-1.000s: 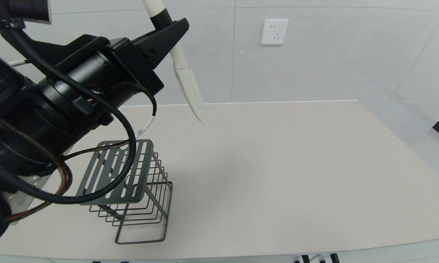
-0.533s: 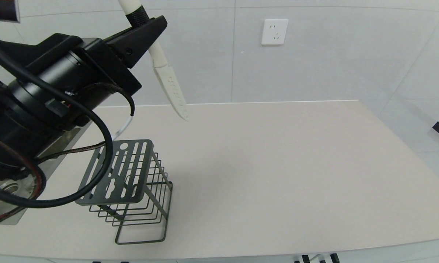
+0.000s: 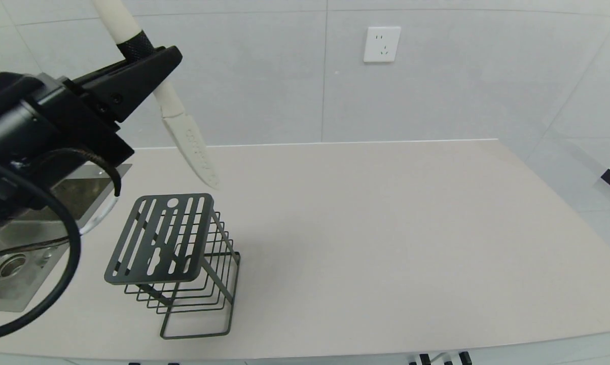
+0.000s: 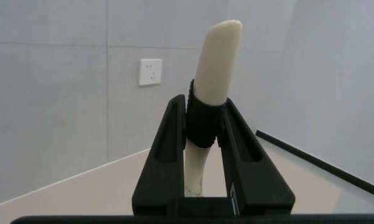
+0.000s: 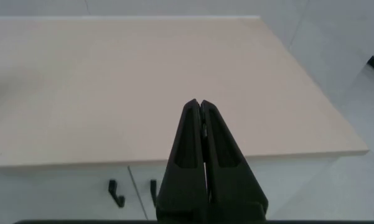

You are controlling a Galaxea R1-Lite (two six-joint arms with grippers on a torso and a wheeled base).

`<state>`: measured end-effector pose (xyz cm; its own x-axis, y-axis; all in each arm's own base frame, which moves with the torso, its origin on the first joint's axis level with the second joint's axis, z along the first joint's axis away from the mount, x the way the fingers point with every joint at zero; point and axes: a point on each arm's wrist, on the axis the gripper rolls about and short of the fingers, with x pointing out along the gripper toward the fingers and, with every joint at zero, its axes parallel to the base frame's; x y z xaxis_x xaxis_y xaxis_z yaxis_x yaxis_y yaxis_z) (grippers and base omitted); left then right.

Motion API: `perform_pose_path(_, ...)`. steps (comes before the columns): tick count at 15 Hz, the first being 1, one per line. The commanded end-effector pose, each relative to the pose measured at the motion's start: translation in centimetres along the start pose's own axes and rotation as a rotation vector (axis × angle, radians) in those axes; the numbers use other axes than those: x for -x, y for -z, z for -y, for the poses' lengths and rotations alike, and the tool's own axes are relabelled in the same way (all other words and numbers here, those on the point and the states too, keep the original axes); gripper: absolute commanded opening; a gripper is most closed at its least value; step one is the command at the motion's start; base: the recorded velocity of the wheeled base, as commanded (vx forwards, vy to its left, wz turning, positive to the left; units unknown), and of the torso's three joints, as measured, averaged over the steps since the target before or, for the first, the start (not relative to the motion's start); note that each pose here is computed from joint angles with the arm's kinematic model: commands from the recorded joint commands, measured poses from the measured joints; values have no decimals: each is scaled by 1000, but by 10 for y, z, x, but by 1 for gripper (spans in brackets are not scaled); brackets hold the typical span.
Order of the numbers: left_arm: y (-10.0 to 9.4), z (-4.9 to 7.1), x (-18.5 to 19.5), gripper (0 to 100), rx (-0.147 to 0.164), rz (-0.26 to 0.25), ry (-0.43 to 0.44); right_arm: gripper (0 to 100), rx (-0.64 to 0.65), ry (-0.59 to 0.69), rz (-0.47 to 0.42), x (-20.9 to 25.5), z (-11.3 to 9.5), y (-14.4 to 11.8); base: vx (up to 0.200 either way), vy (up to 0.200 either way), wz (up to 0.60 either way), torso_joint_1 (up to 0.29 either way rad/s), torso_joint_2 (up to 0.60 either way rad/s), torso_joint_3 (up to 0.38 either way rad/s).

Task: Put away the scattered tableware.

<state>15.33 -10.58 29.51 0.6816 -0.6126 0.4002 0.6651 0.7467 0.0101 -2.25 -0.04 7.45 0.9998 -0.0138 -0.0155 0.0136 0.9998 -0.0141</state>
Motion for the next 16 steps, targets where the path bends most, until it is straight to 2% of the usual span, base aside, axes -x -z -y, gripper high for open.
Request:
perform_pose_path(1, -18, 1, 18, 0, -39, 23, -12, 0, -11, -1, 9, 0, 0, -1, 0, 0, 0, 0, 0, 0)
perform_pose_path(2, -20, 2, 24, 0, -53, -9, -18, 0, -12, -1, 8, 0, 0, -1, 0, 0, 0, 0, 0, 0)
perform_pose_path(4, -21, 1, 26, 0, -68, -41, -66, 0, -14, -3, 9, 0, 0, -1, 0, 0, 0, 0, 0, 0)
perform_pose_path(9, -12, -2, 11, 0, -98, -77, -76, 0, -14, -3, 9, 0, 0, -1, 0, 0, 0, 0, 0, 0)
perform_pose_path(14, 1, 1, -10, 0, -139, -125, -171, 0, -14, -3, 9, 0, 0, -1, 0, 0, 0, 0, 0, 0)
perform_pose_path(16, 8, 9, -20, 0, -127, -148, -208, 0, -14, -3, 9, 0, 0, -1, 0, 0, 0, 0, 0, 0)
